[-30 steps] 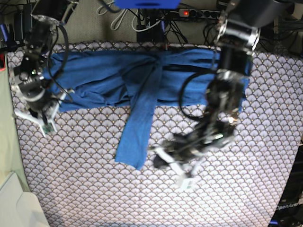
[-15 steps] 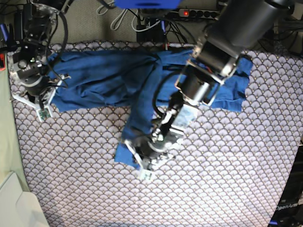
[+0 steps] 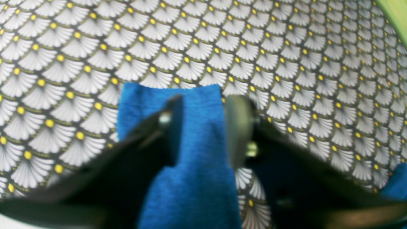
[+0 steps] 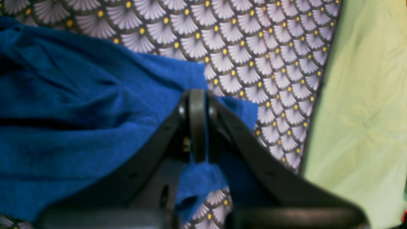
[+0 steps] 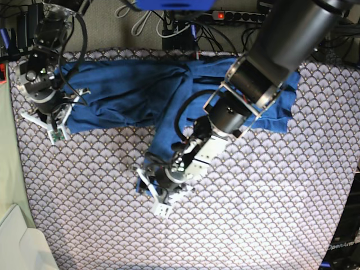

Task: Fold the T-shirt properly
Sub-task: 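Reach the left gripper to the other sleeve's cuff and grasp it, then lift the held cuff and fold the sleeve toward the shirt body with the left gripper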

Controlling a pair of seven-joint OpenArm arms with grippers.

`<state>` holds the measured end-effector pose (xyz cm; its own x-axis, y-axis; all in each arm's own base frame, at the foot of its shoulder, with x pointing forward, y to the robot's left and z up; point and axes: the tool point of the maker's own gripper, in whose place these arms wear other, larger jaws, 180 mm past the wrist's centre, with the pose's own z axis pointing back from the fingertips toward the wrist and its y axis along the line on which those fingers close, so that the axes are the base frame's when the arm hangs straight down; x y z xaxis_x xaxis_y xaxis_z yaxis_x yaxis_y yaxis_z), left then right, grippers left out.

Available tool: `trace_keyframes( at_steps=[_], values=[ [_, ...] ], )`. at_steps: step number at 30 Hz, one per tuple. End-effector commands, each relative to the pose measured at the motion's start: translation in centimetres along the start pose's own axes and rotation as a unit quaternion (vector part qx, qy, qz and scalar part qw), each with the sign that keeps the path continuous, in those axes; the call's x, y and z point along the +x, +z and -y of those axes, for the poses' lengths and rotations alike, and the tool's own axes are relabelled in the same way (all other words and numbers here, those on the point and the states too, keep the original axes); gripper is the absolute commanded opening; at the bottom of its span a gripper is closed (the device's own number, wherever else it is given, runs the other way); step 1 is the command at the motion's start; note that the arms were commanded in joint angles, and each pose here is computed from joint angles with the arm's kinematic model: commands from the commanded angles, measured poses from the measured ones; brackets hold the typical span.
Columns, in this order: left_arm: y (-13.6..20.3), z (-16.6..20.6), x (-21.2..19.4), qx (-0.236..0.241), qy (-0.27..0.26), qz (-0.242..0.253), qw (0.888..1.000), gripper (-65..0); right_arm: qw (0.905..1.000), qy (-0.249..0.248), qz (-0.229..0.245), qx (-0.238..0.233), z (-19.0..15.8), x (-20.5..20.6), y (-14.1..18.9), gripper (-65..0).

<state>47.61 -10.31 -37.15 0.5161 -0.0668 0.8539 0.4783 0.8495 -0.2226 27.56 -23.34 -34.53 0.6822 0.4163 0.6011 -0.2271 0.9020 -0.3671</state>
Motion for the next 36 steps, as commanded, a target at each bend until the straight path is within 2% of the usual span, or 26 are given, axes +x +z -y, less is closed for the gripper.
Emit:
trace_keyframes(
  at_steps=[1,3,10,15,19,26,36],
  values=[
    [-0.2,1.3,2.6,-0.016,-0.004,0.033,0.999,-33.8,0.9997,0.003,0.019,-0.013,0.9,1.1,0.4,-64.0],
    [-0.1,1.5,2.4,-0.019,-0.005,0.032,0.999,-31.5,0.9997,0.003,0.019,-0.013,0.9,1.1,0.4,-64.0],
    [-0.2,1.3,2.0,-0.016,-0.007,0.027,0.999,-31.3,0.9997,0.003,0.019,-0.012,0.8,1.2,0.4,-64.0],
    [-0.3,3.0,0.4,-0.033,-0.061,0.008,0.998,-31.3,0.9997,0.002,0.02,-0.012,0.8,1.2,0.3,-64.0],
    [-0.4,3.7,-0.2,-0.043,-0.095,0.024,0.994,-31.5,0.9999,0.002,0.015,-0.008,0.5,0.7,0.4,-64.0],
    [-0.4,0.8,-2.7,-0.01,-0.094,0.003,0.996,-31.6,0.9999,0.003,0.014,-0.008,0.5,0.6,0.4,-64.0],
    [-0.3,1.1,-3.2,-0.014,-0.091,0.001,0.996,-31.6,0.9999,0.002,0.013,-0.007,0.4,0.6,0.4,-64.0]
  ],
)
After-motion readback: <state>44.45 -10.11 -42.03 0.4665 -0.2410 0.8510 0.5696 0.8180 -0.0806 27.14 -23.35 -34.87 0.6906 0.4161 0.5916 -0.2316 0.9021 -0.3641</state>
